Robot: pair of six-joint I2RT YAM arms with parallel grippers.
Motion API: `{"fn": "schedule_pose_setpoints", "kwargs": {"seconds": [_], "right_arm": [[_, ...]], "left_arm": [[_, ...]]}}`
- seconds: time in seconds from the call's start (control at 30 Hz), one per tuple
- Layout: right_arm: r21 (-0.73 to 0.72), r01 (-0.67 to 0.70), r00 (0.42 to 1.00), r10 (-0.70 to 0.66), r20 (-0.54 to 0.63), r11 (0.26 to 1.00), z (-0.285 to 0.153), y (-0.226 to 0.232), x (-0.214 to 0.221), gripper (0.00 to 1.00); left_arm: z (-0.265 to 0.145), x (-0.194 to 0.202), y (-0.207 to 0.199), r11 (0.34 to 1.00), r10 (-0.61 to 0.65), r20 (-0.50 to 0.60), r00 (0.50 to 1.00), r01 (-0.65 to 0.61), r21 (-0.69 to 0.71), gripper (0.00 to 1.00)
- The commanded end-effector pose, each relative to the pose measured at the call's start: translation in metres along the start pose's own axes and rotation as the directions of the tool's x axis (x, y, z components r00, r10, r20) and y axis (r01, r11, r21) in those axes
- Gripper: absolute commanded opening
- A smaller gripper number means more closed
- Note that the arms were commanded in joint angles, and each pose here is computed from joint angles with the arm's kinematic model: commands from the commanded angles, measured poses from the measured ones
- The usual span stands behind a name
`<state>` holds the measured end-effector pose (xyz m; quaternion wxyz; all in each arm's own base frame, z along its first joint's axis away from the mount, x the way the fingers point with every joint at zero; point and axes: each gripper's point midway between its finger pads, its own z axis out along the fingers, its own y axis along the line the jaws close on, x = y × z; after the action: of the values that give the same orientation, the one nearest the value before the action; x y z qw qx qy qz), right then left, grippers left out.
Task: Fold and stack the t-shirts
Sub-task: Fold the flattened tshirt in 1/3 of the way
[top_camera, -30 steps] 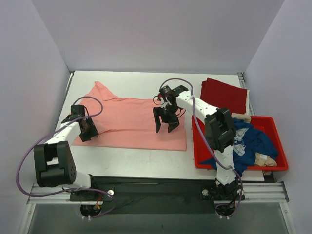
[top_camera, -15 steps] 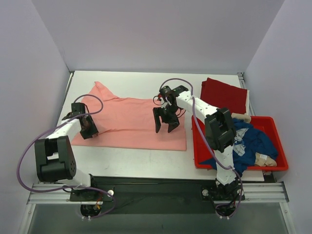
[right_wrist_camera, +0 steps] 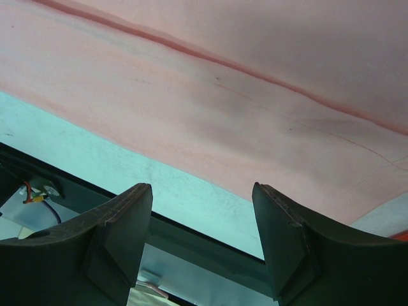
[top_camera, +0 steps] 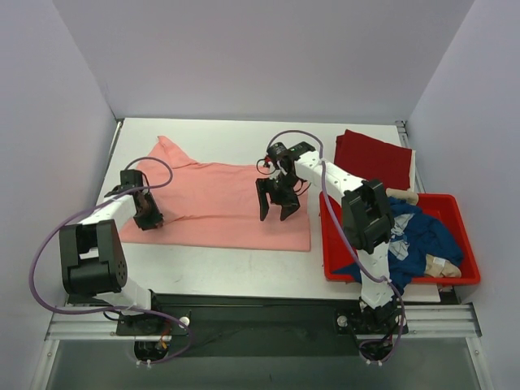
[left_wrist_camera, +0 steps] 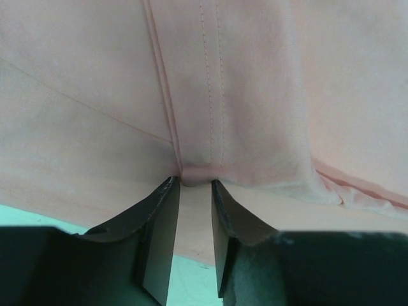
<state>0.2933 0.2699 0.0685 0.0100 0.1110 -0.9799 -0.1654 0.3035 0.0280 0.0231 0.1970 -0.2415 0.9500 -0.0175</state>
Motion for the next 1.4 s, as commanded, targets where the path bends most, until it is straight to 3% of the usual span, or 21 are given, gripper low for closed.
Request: {"fn": "schedule_pose_setpoints", "kwargs": {"seconds": [0.0,0.33,1.03,1.37], "right_arm": [[-0.007,-0.014,1.0,0.014,-0.02,1.0,-0.013,0.001,0.005,0.65],[-0.016,-0.027,1.0,0.027,-0.01,1.0,-0.016,0.001,0.0,0.65],[-0.034,-0.087,0.996,0.088,0.019,0.996,-0.024,-0.014,-0.019,0.65],[-0.05,-0.115,0.993,0.116,0.009,0.992,-0.022,-0.02,-0.026,0.65]], "left_arm": [[-0.008,-0.028,-0.012,0.999,0.002,0.073,0.997,-0.005,0.038,0.33],[-0.005,-0.034,-0.023,0.997,0.028,0.062,0.998,-0.032,0.071,0.01],[0.003,-0.076,-0.087,0.98,0.134,0.082,0.988,-0.144,0.139,0.0],[0.017,-0.075,-0.114,0.964,0.217,0.023,0.976,-0.218,0.151,0.0]]}}
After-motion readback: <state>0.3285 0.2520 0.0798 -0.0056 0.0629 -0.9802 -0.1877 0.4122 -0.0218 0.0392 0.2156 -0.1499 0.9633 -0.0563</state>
